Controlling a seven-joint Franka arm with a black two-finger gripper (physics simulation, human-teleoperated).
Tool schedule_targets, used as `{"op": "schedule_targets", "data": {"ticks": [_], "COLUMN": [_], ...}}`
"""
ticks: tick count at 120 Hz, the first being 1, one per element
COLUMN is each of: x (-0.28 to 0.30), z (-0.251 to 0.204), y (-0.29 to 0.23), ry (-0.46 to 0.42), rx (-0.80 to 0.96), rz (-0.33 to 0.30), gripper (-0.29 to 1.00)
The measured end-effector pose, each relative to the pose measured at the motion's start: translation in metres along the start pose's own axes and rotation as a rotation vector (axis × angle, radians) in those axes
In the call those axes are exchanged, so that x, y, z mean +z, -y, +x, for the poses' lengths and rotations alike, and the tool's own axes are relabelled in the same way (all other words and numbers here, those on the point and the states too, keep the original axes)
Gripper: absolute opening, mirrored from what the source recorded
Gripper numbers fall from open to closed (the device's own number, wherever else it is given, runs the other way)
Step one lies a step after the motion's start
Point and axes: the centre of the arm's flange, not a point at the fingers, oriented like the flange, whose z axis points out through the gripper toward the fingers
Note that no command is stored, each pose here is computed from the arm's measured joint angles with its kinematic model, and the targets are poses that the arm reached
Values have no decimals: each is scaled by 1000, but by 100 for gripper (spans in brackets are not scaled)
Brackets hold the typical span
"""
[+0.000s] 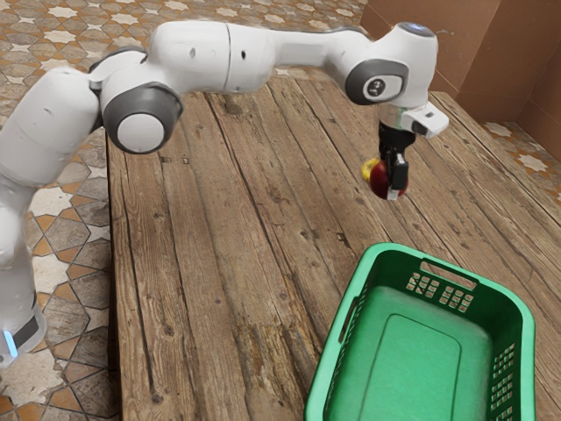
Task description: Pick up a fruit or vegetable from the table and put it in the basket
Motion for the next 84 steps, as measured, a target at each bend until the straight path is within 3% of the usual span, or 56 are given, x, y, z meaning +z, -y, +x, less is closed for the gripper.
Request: {"op": "schedule_targets", "data": {"ticks": [34, 59, 84], "x": [10, 51, 56], "z": [34, 52, 62], "y": [-136, -199, -222], "ry": [-106, -197, -293], "rx": [189, 266, 288], "rz": [-37, -90, -106], "gripper": [50, 50, 50]}}
